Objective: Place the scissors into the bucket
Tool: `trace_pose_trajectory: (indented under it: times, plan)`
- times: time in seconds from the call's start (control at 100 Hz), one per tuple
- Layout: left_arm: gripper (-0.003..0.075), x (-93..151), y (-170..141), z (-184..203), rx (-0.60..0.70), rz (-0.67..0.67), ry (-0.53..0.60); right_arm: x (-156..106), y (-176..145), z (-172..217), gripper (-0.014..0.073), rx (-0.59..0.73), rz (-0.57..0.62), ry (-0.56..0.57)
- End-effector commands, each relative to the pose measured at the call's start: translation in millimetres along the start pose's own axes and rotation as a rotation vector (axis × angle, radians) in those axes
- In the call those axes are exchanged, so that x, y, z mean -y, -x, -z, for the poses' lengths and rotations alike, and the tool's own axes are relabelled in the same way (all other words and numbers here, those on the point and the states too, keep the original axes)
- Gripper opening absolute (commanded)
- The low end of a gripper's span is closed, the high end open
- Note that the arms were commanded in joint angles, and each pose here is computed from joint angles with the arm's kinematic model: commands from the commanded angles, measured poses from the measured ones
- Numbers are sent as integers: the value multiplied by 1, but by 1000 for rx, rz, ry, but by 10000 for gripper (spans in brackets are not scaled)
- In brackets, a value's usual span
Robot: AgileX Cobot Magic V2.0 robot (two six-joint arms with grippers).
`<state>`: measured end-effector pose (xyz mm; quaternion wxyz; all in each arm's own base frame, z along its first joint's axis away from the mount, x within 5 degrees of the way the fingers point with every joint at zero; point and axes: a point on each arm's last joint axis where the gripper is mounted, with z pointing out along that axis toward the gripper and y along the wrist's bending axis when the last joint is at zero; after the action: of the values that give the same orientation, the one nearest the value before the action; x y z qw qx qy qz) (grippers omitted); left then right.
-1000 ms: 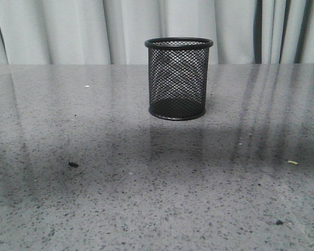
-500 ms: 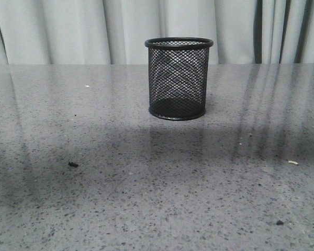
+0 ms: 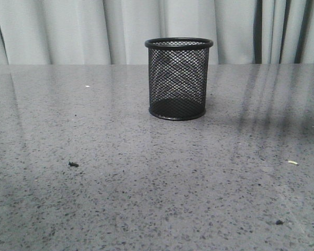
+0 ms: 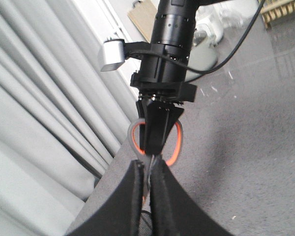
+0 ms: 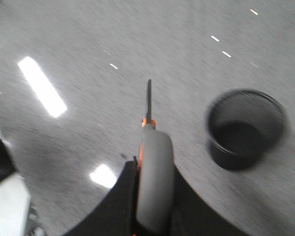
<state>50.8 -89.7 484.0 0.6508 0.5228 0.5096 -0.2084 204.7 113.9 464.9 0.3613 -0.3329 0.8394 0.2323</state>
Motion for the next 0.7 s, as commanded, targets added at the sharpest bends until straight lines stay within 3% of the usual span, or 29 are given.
trace_pose_trajectory:
  times: [0.0, 0.23, 0.69]
  plan:
    - [-20, 0, 9, 19, 28, 65, 68, 7, 8, 14, -64, -30, -29, -99]
    - [-20, 17, -9, 48, -105, 61, 72, 26, 15, -13, -64, -94, -94, -123]
    - [-20, 46, -13, 94, -76, 18, 58, 60, 10, -72, -64, -249, -145, -138]
